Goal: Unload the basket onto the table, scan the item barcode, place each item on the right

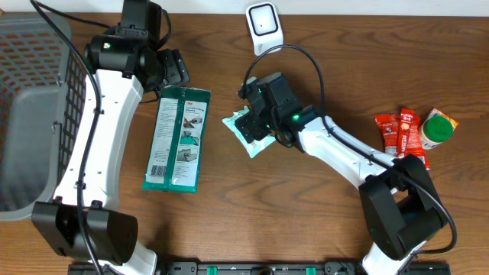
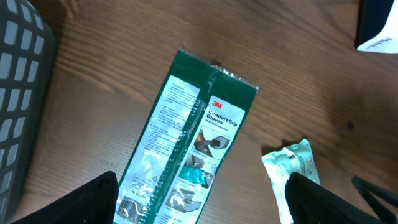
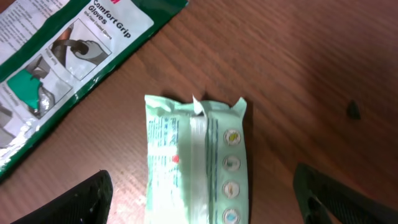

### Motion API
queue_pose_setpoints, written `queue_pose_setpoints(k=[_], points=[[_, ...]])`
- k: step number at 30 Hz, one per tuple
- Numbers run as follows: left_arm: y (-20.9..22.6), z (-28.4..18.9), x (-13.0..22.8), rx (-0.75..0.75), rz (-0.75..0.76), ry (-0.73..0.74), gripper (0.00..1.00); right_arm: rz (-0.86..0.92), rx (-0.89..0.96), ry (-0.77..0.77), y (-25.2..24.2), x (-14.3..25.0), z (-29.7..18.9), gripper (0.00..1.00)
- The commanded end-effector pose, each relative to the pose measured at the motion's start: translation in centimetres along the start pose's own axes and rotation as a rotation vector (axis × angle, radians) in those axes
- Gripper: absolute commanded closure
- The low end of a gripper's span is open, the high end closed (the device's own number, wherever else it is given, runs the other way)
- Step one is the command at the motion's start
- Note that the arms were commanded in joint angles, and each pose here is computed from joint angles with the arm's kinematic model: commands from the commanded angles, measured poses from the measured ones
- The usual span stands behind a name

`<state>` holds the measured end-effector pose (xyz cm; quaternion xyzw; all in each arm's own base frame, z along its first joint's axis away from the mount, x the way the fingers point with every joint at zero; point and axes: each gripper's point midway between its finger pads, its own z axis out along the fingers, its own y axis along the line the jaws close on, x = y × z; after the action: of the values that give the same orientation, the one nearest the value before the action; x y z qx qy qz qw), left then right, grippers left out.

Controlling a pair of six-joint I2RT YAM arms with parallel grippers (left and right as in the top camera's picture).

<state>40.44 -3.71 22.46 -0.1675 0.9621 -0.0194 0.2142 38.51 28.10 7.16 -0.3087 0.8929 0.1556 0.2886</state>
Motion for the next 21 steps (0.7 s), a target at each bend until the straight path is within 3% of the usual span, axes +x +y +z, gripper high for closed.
queue_pose_setpoints(k=[1, 4, 8, 12, 14, 15, 16, 17, 21], points=[[0.3, -0.5, -0.3, -0.008, 0.009, -0.016, 0.14, -0.062, 0.005, 0.039, -0.4, 1.5, 2.2, 0.11], [0.3, -0.5, -0.3, -0.008, 0.009, -0.016, 0.14, -0.058, -0.018, 0.060, -0.2, 2.4, 3.6, 0.11], [0.3, -0.5, -0.3, -0.008, 0.009, -0.016, 0.14, -0.055, -0.027, 0.069, -0.2, 2.9, 4.1, 0.20], [0.3, -0.5, -0.3, -0.008, 0.009, -0.016, 0.14, -0.009, -0.042, 0.064, -0.9, 2.8, 3.9, 0.17], [0.3, -0.5, -0.3, -0.008, 0.009, -0.016, 0.14, 0.024, -0.139, 0.052, -0.4, 2.4, 3.5, 0.18], [0.3, -0.5, -0.3, -0.008, 0.009, -0.016, 0.14, 0.054, -0.185, 0.046, -0.4, 2.2, 3.1, 0.21], [0.3, -0.5, -0.3, -0.008, 0.009, -0.016, 0.14, 0.124, -0.185, 0.049, -1.4, 2.2, 2.8, 0.31], [0.3, -0.5, -0.3, -0.008, 0.009, -0.016, 0.14, 0.160, -0.176, 0.057, -2.2, 2.4, 2.7, 0.33], [0.3, -0.5, -0.3, -0.008, 0.009, -0.016, 0.14, 0.182, -0.166, 0.083, -2.9, 3.2, 2.7, 0.27]])
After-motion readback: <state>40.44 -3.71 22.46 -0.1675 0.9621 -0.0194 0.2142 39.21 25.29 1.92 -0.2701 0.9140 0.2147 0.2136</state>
